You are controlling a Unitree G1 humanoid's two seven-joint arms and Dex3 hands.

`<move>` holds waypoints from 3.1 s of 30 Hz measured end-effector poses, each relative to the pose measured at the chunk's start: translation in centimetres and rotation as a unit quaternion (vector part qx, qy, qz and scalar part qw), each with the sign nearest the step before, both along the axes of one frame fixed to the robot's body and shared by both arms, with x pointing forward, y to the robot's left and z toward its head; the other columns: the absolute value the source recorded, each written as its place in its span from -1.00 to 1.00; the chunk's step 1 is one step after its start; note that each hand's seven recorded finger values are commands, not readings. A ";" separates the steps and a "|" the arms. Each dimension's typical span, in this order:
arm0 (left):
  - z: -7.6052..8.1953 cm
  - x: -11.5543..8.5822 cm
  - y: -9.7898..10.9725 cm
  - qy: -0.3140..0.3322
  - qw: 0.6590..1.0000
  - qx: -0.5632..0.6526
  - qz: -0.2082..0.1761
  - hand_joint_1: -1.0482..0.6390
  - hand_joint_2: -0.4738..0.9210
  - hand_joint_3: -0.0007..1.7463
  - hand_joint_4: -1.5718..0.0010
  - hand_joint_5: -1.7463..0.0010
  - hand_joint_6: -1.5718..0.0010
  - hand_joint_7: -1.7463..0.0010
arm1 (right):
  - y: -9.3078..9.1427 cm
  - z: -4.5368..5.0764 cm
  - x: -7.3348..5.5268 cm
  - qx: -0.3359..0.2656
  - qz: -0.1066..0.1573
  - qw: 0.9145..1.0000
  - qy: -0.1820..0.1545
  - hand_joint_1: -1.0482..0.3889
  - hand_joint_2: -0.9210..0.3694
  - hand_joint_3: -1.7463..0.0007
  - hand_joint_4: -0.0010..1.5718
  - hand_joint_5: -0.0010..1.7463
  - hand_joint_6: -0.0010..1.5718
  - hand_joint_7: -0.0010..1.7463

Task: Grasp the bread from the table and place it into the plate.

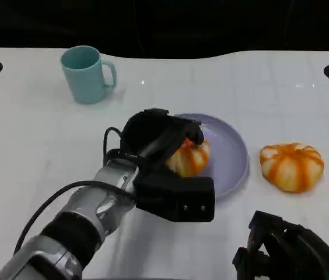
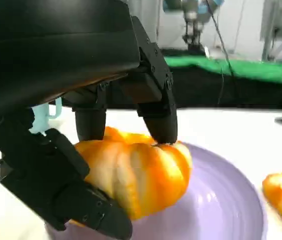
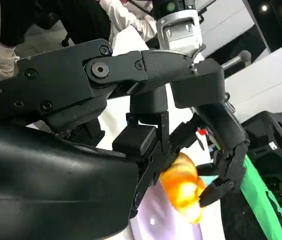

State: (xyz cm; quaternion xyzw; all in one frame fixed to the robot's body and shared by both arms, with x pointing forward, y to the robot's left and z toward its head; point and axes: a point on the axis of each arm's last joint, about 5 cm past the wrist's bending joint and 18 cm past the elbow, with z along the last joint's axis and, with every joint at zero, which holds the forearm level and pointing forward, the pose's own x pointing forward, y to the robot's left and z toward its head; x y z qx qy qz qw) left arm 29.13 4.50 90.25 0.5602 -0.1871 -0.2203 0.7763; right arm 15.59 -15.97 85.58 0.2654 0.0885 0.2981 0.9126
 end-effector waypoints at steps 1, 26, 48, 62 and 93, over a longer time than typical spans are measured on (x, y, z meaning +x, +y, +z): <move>0.2 0.1 0.1 0.008 1.000 0.010 -0.002 -0.56 1.00 -0.78 0.49 0.54 0.61 0.99 | 0.0 -0.01 0.0 0.000 0.000 1.000 0.000 -0.54 -1.00 0.71 0.11 0.85 0.00 0.57; 1.6 -1.7 3.5 0.061 0.993 -0.092 -0.031 -0.56 1.00 -0.78 0.27 0.75 0.51 0.88 | 0.0 -0.14 0.1 0.003 0.004 1.000 -0.003 -0.55 -1.00 0.74 0.12 0.84 0.02 0.55; -2.5 -9.5 7.6 0.214 0.825 -0.523 -0.015 -0.44 1.00 -0.65 0.15 -1.00 0.51 -0.98 | 0.0 -0.14 0.1 0.009 0.004 1.000 -0.002 -0.55 -1.00 0.75 0.13 0.83 0.01 0.57; -4.3 -14.3 8.3 0.323 0.732 -0.600 -0.008 -0.47 1.00 -0.59 0.12 -1.00 0.47 -1.00 | -0.1 -0.06 0.1 0.007 0.005 1.000 -0.004 -0.54 -1.00 0.76 0.12 0.85 0.00 0.58; -5.1 -14.8 9.1 0.337 0.700 -0.629 -0.027 -0.42 1.00 -0.59 0.15 -1.00 0.44 -0.92 | -0.3 -0.10 -0.2 -0.002 0.003 1.000 -0.006 -0.53 -1.00 0.74 0.11 0.85 0.00 0.56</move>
